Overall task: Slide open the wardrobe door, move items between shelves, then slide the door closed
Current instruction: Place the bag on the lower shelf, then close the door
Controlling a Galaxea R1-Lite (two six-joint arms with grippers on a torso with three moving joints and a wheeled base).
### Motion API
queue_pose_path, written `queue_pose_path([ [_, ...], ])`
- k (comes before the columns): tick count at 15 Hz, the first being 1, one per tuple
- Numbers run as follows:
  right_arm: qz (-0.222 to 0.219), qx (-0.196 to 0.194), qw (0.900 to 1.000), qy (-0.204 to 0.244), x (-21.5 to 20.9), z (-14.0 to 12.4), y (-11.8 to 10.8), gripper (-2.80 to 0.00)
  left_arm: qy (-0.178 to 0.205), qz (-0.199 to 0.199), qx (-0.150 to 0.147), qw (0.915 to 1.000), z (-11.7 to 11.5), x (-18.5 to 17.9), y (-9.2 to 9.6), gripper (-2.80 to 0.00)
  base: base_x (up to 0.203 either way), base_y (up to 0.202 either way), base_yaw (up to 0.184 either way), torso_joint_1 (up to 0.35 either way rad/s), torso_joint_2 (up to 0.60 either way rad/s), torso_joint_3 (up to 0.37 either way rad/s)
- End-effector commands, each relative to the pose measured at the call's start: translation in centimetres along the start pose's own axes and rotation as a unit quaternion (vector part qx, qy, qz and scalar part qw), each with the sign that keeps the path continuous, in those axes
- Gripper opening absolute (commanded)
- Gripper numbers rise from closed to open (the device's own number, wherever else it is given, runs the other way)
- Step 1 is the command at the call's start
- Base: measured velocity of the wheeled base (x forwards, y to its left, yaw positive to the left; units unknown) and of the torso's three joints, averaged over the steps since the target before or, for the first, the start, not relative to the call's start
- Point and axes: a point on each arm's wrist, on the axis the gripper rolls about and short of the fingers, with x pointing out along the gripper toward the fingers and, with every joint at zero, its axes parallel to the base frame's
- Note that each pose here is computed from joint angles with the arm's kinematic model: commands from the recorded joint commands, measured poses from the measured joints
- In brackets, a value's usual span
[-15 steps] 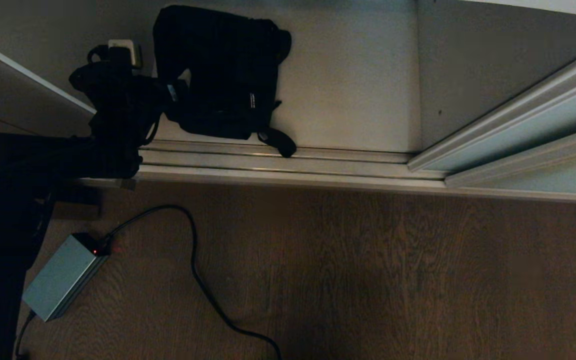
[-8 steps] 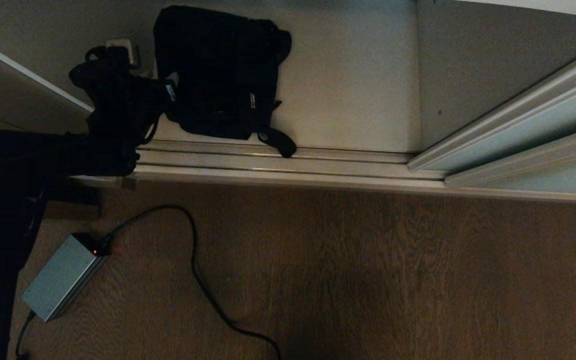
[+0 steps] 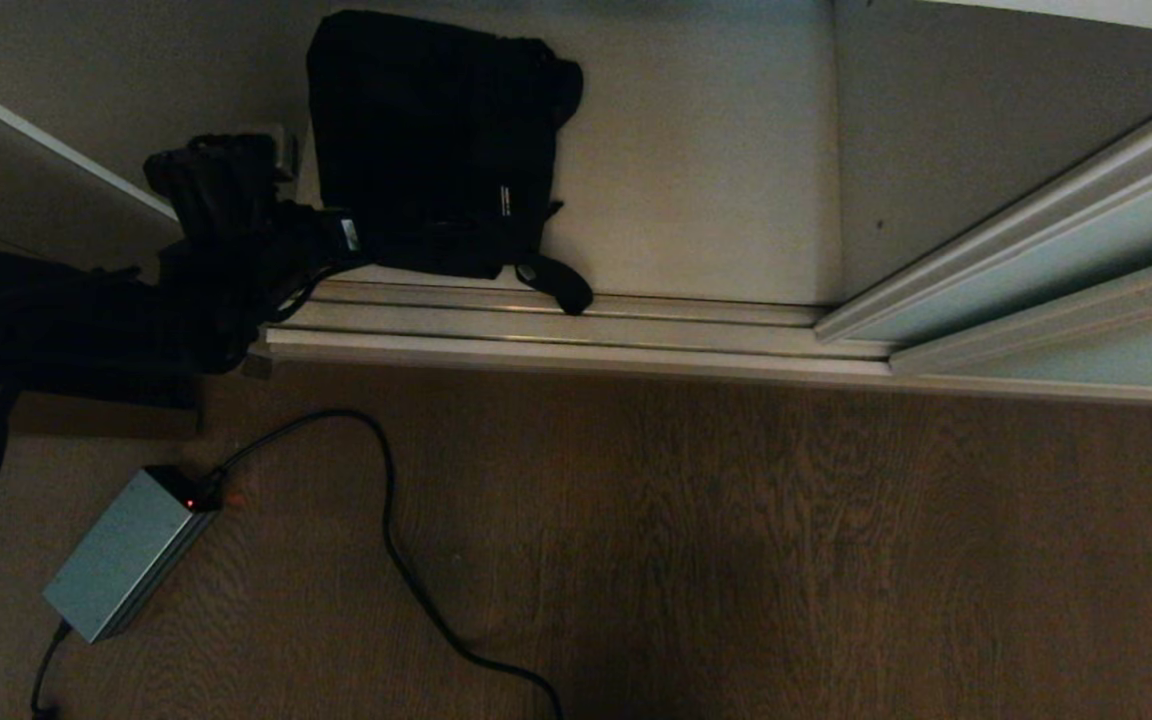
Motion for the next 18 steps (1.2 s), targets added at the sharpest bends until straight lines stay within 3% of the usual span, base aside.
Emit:
queue_pose_path([
  [1, 0.000, 0.000, 1.000, -0.001, 0.0, 0.0, 0.0, -2.80, 0.026, -0.005, -0.012, 0.9996, 1.0, -2.7, -0.4, -2.80, 0.000, 0.000, 0.000, 0.000, 0.00, 0.000],
  [6, 0.000, 0.000, 1.000, -0.001, 0.0, 0.0, 0.0, -2.80, 0.056, -0.003, -0.033, 0.9979, 6.4, -12.8, 0.3, -2.80, 0.000, 0.000, 0.000, 0.000, 0.00, 0.000],
  [11, 0.000, 0.000, 1.000, -0.001, 0.0, 0.0, 0.0, -2.80, 0.059, -0.018, -0.034, 0.9976, 9.0, -28.9, 1.2, -2.80, 0.000, 0.000, 0.000, 0.000, 0.00, 0.000],
  [14, 0.000, 0.000, 1.000, -0.001, 0.0, 0.0, 0.0, -2.80, 0.052, -0.033, -0.017, 0.9980, 7.2, -38.6, 1.7, -2.80, 0.000, 0.000, 0.000, 0.000, 0.00, 0.000],
  [18, 0.000, 0.000, 1.000, 0.000, 0.0, 0.0, 0.0, -2.80, 0.052, -0.031, 0.021, 0.9979, 0.6, -46.8, 1.7, -2.80, 0.000, 0.000, 0.000, 0.000, 0.00, 0.000],
])
